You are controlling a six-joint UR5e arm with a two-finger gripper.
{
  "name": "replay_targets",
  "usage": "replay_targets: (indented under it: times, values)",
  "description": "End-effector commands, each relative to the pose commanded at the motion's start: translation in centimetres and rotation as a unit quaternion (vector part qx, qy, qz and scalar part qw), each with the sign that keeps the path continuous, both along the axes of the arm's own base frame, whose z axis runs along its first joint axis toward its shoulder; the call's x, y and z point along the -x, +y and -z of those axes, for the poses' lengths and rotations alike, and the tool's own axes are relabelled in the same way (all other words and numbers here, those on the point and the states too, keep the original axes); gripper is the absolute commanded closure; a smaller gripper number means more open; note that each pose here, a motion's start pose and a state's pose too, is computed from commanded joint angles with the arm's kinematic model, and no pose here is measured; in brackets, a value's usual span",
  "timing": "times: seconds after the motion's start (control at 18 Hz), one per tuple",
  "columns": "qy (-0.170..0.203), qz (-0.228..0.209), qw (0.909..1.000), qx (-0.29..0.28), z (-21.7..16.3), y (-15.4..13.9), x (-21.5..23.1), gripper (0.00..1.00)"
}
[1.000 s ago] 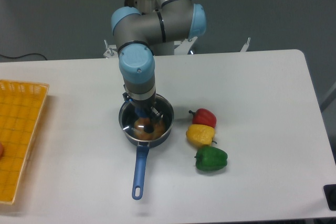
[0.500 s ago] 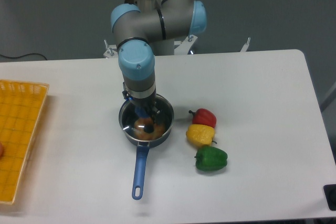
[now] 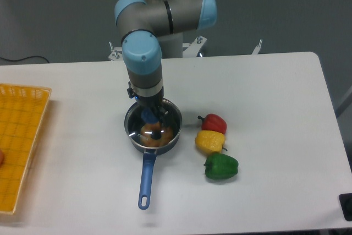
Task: Close the pot lid
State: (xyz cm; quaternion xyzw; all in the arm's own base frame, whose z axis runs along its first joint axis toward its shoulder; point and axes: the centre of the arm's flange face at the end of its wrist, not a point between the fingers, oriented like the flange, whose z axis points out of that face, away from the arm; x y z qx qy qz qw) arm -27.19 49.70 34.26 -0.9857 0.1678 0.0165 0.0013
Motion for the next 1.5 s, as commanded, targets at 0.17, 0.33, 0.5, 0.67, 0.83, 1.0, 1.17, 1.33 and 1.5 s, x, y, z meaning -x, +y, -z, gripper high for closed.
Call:
replay_targets:
  times: [0.17,0.33,0.5,0.67,0.83,1.0,1.17,1.33,1.5]
  values:
    - [0.004,-0.001,1.0,-0.001,-0.4,0.0,0.2,0.0]
    - [0.005,-0.01,0.9999,-0.005,-0.8,-0.4,1.0,0.0]
    - [0.013,-0.024,0.9995,-0.013,-2.3,-0.9,3.1,0.0]
    - [0.014,-0.02,0.9996,-0.013,-3.0,-1.4,4.3,0.0]
    - [0.012,0.006,0.9999,-0.008,-3.6,-2.8,6.6,0.0]
    - [0.014,0.031,0.9994,-0.007,-3.8,-4.8,9.3,0.0]
    - [0.014,0.039,0.9991,-0.004,-4.1,-7.5,12.5,0.0]
    - [0.005,0.053,0.9985,0.005,-4.4,-10.9,15.8,0.0]
    - [0.008,0.068,0.9976,0.005,-5.0,-13.7,18.5,0.0]
